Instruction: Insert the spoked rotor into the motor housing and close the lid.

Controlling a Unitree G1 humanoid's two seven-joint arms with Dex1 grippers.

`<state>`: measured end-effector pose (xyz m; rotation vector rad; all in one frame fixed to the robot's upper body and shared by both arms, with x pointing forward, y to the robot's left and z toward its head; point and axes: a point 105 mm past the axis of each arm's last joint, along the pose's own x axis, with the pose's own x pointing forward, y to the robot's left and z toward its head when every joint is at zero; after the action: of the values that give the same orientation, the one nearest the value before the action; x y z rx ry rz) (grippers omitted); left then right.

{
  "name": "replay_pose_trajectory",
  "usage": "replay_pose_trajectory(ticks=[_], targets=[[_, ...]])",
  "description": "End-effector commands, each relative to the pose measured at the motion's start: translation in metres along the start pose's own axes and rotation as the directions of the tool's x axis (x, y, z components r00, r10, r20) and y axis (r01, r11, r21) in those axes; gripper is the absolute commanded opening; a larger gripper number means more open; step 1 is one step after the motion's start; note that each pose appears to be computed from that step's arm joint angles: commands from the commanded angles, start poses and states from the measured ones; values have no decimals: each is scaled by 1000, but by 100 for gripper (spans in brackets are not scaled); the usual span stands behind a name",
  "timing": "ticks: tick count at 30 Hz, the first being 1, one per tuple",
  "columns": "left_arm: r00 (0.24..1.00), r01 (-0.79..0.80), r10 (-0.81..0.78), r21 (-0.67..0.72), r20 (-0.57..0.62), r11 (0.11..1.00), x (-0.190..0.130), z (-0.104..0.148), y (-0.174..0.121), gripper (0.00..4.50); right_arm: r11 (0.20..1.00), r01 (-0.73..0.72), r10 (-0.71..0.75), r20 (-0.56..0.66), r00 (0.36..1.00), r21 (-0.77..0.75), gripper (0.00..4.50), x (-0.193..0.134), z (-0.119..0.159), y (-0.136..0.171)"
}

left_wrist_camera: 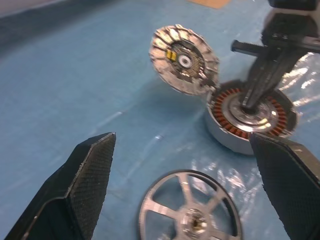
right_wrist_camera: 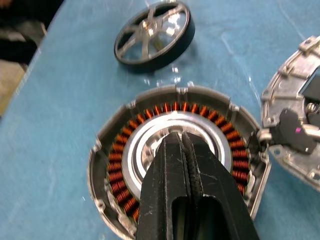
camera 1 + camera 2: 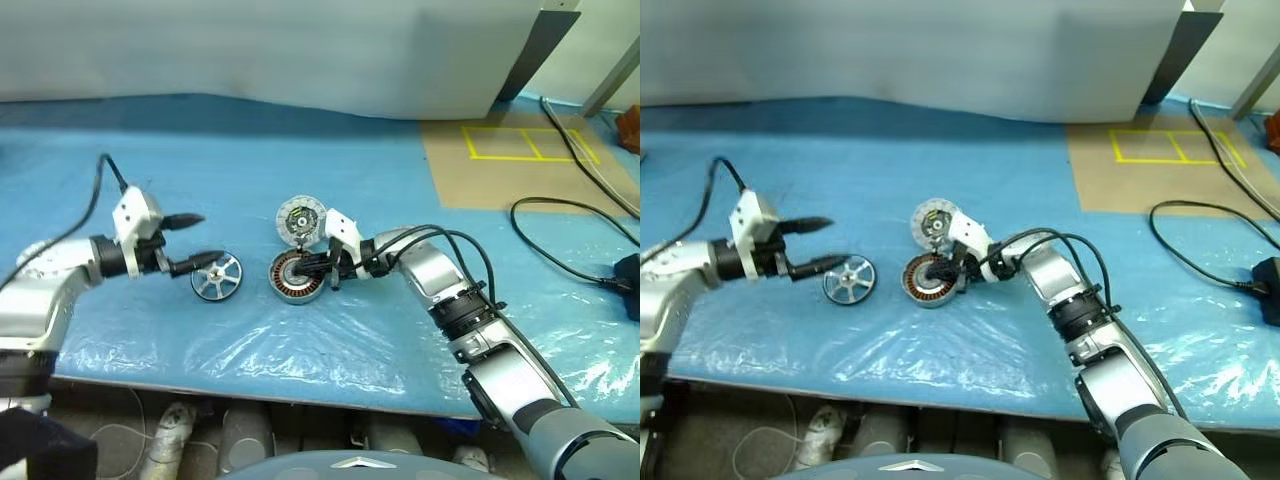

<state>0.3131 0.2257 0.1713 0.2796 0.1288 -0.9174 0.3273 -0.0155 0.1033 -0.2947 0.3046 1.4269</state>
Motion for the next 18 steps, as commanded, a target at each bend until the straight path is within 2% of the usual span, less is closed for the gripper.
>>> replay_pose_trajectory(ticks=[1,3,9,12,18], targets=[[1000,-6,8,77,-23,997,-6,16,15,450,997,3,5,101,995,-75,2,-18,42,4],[999,34,-31,95,-37,995,-3,18,14,450,997,10,-2,106,994,-81,2,-25,44,8],[944,273,-227,179,-237,945,-5,6,-2,450,998,21,-16,74,997,-66,2,-36,34,16],[876,406,-289,269,-386,873,-5,-1,-8,450,997,51,-49,49,998,-54,2,-42,25,14],[813,530,-342,357,-472,769,3,-5,-22,450,994,107,-105,57,993,-34,2,-47,23,9]])
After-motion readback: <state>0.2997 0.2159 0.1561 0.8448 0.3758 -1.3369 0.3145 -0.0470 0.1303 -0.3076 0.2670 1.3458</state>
